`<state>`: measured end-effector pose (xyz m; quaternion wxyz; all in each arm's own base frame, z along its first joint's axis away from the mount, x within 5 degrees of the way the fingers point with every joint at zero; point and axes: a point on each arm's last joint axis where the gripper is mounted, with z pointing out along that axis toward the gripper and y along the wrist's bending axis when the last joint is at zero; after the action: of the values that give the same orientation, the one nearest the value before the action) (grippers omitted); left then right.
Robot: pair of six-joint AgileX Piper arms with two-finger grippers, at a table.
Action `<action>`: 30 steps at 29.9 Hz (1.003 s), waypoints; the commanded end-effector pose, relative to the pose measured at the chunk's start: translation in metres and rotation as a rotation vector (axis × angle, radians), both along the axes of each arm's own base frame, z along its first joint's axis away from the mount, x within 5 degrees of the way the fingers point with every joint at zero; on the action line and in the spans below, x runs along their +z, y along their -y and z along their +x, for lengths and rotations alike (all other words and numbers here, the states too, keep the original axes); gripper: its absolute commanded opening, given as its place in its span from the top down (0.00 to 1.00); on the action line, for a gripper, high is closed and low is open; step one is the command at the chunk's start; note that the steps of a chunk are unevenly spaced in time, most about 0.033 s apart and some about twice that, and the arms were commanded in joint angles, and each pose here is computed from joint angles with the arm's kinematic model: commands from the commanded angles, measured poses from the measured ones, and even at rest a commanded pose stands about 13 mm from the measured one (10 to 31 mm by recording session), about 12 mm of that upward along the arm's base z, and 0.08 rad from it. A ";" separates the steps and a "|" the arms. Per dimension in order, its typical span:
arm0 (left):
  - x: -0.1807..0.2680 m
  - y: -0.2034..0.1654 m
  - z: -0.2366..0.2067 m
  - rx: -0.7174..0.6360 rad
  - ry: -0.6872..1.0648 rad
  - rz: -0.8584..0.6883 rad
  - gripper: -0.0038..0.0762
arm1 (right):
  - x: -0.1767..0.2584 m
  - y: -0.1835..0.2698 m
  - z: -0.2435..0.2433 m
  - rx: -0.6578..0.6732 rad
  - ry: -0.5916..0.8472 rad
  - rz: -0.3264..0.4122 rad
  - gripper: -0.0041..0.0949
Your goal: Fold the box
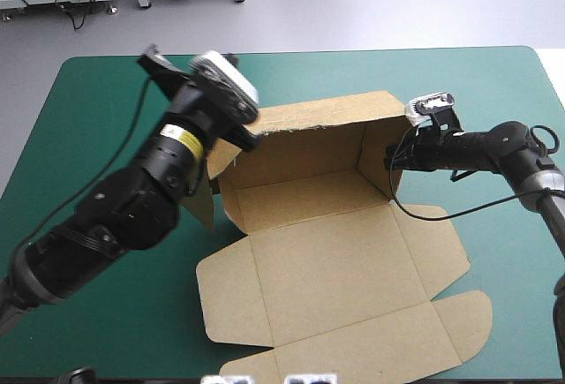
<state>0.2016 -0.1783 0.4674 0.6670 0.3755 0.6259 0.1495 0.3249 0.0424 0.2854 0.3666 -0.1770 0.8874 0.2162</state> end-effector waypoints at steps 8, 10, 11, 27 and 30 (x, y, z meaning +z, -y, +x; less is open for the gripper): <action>0.012 -0.140 0.027 0.368 -0.222 -0.349 0.93 | 0.054 -0.007 -0.051 0.004 -0.103 0.087 0.95; 0.004 -0.158 0.029 0.406 -0.296 -0.394 0.93 | 0.053 -0.006 -0.055 0.007 -0.164 0.077 0.95; -0.001 -0.167 0.031 0.415 -0.334 -0.418 0.93 | 0.053 -0.006 -0.056 0.006 -0.188 0.068 0.95; -0.092 -0.224 0.024 0.458 -0.746 -0.669 0.94 | 0.016 -0.018 -0.005 0.121 -0.467 -0.043 0.95; -0.092 -0.225 0.024 0.461 -0.735 -0.670 0.94 | 0.014 -0.032 0.012 0.143 -0.403 -0.074 0.95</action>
<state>0.2274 0.0476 0.3583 0.3887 0.0335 0.9188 -0.0590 0.3289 0.0599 0.2932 0.1376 -0.1734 0.9442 0.2440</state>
